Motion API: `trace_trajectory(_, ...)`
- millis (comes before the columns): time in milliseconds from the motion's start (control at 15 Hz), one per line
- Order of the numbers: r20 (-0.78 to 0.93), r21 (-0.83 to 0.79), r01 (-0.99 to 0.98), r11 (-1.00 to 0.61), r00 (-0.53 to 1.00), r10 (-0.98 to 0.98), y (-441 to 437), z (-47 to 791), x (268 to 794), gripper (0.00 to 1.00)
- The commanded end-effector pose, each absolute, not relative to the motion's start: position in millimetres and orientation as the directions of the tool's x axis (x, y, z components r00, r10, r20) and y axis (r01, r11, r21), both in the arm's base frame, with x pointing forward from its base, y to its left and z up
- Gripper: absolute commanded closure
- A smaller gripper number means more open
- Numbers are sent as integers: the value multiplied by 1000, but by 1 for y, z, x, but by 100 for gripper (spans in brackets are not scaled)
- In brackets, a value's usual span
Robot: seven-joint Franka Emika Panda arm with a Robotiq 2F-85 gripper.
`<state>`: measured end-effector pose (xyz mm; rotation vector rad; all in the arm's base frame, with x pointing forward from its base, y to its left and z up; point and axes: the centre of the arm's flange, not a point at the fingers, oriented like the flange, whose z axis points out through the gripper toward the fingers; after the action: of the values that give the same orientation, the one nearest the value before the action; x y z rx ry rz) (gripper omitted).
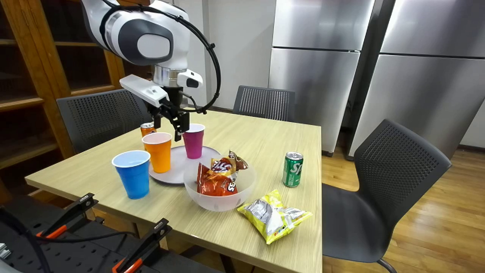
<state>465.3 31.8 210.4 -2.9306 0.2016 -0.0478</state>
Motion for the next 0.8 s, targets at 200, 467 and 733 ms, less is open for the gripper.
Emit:
trace_trajectory(200, 51, -169, -90, -981, 994, -100, 27, 242, 411, 0)
trace_trajectory(467, 30, -149, -80, -986, 996, -85, 13, 242, 384, 0)
trace_trajectory(733, -3, -123, -66, -990, 998, -66, -6, 235, 360, 0)
